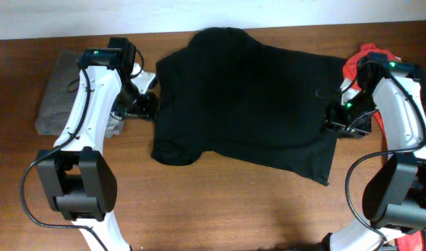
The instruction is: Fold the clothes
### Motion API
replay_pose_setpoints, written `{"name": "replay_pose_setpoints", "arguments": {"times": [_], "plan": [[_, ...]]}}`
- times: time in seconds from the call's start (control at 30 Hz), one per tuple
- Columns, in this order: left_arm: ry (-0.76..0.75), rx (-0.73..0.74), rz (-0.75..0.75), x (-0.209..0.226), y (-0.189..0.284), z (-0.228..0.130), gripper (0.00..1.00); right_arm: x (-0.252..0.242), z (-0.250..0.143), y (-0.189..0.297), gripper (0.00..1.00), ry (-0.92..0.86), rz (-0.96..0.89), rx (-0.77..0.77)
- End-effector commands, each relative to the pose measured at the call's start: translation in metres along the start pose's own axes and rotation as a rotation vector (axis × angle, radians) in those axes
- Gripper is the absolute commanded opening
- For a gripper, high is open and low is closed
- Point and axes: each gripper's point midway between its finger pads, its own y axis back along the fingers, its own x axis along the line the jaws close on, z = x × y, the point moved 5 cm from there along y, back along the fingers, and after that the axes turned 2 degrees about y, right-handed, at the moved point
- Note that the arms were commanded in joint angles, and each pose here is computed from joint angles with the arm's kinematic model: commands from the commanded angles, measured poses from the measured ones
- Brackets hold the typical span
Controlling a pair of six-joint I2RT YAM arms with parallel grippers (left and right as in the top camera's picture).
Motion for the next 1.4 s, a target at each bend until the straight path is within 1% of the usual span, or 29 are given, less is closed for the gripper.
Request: {"name": "replay_pose_setpoints", "arguments": {"times": [0.0, 0.03, 0.07, 0.1, 0.17, 0.23, 0.27, 0.3, 0.33, 0.37, 0.4, 0.63, 0.7, 0.77, 0.83, 0.9, 1.03, 1.13, 1.23, 1.3, 1.33, 1.37], "plan": [[-0.032, -0.147, -0.06, -0.007, 0.009, 0.023, 0.61, 0.01, 0.008, 0.003, 0.43, -0.018, 0.09, -0.056], [-0.037, -0.153, -0.075, -0.01, 0.008, 0.025, 0.56, 0.01, 0.008, 0.0, 0.38, -0.02, 0.101, -0.045], [-0.037, -0.145, -0.088, -0.012, 0.005, 0.025, 0.5, 0.01, 0.008, -0.005, 0.34, -0.024, 0.107, -0.028], [-0.036, -0.131, -0.099, -0.013, 0.003, 0.023, 0.44, 0.01, 0.006, -0.009, 0.31, -0.028, 0.111, -0.013], [-0.032, -0.083, -0.109, -0.015, -0.004, 0.018, 0.37, 0.008, 0.003, -0.025, 0.22, -0.036, 0.118, 0.026], [-0.034, -0.014, -0.112, -0.015, -0.02, 0.01, 0.24, 0.005, -0.006, -0.05, 0.13, -0.066, 0.132, 0.072], [-0.032, 0.008, -0.115, -0.015, -0.027, 0.005, 0.21, 0.004, -0.009, -0.058, 0.09, -0.084, 0.132, 0.082], [-0.03, 0.03, -0.118, -0.014, -0.037, 0.001, 0.15, 0.002, -0.013, -0.068, 0.07, -0.107, 0.131, 0.093], [-0.027, 0.044, -0.12, -0.013, -0.044, -0.002, 0.12, 0.002, -0.016, -0.075, 0.06, -0.116, 0.138, 0.098], [-0.024, 0.055, -0.122, -0.013, -0.052, -0.005, 0.06, 0.002, -0.019, -0.082, 0.06, -0.124, 0.148, 0.102], [-0.021, 0.067, -0.125, -0.012, -0.062, -0.01, 0.04, 0.001, -0.022, -0.09, 0.04, -0.147, 0.15, 0.106], [-0.012, 0.095, -0.167, -0.012, -0.117, -0.036, 0.04, -0.011, -0.042, -0.138, 0.04, -0.31, 0.122, 0.102], [-0.01, 0.102, -0.17, -0.012, -0.128, -0.043, 0.05, -0.021, -0.051, -0.143, 0.04, -0.395, 0.036, 0.122], [0.0, 0.144, -0.176, -0.012, -0.138, -0.058, 0.05, -0.036, -0.062, -0.142, 0.04, -0.472, -0.103, 0.147], [0.032, 0.202, -0.18, -0.013, -0.146, -0.075, 0.0, -0.046, -0.069, -0.138, 0.04, -0.487, -0.188, 0.167], [0.08, 0.251, -0.181, -0.014, -0.15, -0.088, 0.0, -0.053, -0.073, -0.133, 0.04, -0.495, -0.244, 0.175], [0.181, 0.371, -0.182, -0.016, -0.15, -0.115, 0.01, -0.073, -0.075, -0.112, 0.04, -0.531, -0.349, 0.177], [0.204, 0.433, -0.185, -0.019, -0.145, -0.128, 0.01, -0.087, -0.072, -0.093, 0.04, -0.562, -0.395, 0.153], [0.211, 0.449, -0.186, -0.021, -0.135, -0.132, 0.01, -0.092, -0.066, -0.08, 0.04, -0.584, -0.385, 0.117], [0.211, 0.443, -0.189, -0.023, -0.124, -0.134, 0.01, -0.091, -0.059, -0.073, 0.04, -0.559, -0.36, 0.1], [0.209, 0.431, -0.191, -0.025, -0.117, -0.134, 0.01, -0.088, -0.055, -0.071, 0.04, -0.531, -0.327, 0.095], [0.203, 0.4, -0.191, -0.026, -0.105, -0.133, 0.01, -0.079, -0.048, -0.068, 0.04, -0.474, -0.246, 0.087]]}}
